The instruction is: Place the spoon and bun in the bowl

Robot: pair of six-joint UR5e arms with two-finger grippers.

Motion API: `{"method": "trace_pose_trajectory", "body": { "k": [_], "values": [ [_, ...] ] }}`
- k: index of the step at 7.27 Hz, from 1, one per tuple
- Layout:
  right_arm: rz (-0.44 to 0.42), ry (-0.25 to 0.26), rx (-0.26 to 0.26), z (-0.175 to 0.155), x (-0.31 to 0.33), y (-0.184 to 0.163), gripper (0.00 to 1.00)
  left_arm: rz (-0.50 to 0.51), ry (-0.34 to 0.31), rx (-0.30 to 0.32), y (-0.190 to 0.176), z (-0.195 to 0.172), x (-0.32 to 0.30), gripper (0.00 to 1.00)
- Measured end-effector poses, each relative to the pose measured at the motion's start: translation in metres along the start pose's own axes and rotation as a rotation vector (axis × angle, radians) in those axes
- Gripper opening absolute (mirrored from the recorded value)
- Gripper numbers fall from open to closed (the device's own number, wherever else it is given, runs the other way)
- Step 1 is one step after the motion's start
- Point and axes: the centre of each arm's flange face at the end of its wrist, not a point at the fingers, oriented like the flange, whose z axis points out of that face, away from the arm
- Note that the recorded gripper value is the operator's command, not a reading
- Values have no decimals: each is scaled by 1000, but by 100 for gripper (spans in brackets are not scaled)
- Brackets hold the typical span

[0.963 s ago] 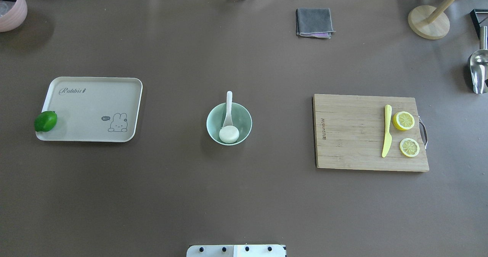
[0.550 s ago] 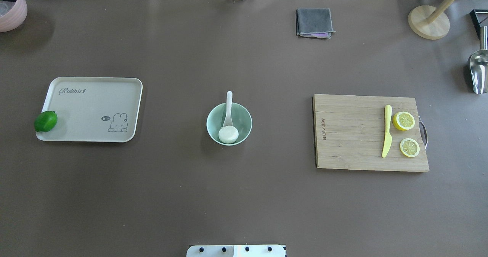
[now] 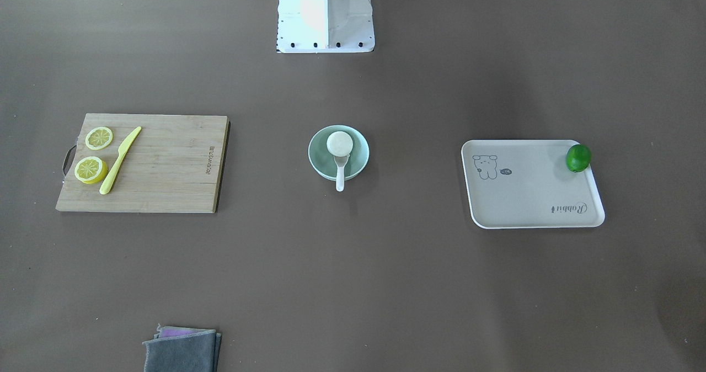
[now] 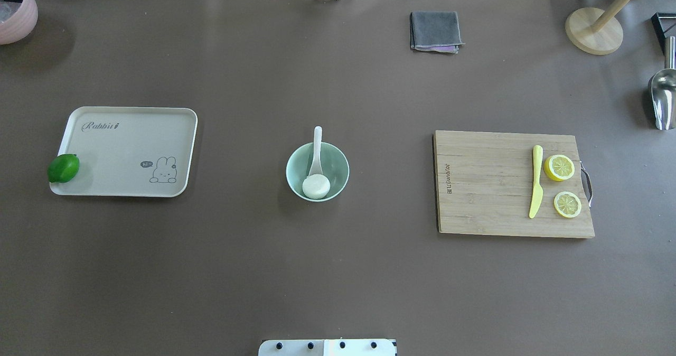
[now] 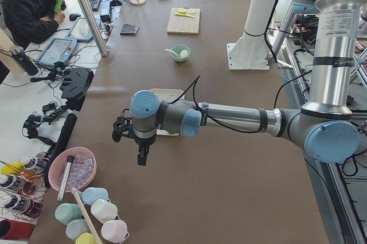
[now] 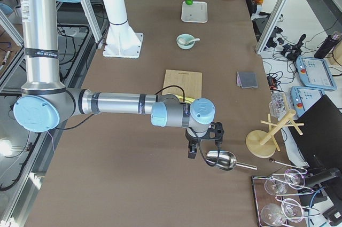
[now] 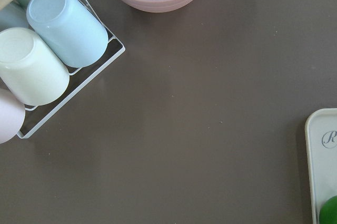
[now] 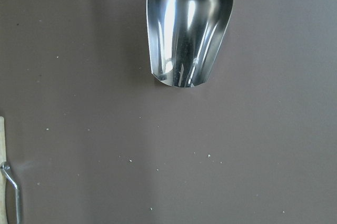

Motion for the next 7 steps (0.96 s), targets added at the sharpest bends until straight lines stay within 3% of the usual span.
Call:
{"method": "trace_pose_trajectory", "body": {
  "k": [7],
  "values": [
    [-3, -1, 12, -6, -2, 4, 100, 10, 3, -14, -6, 8, 13, 98]
  ]
}}
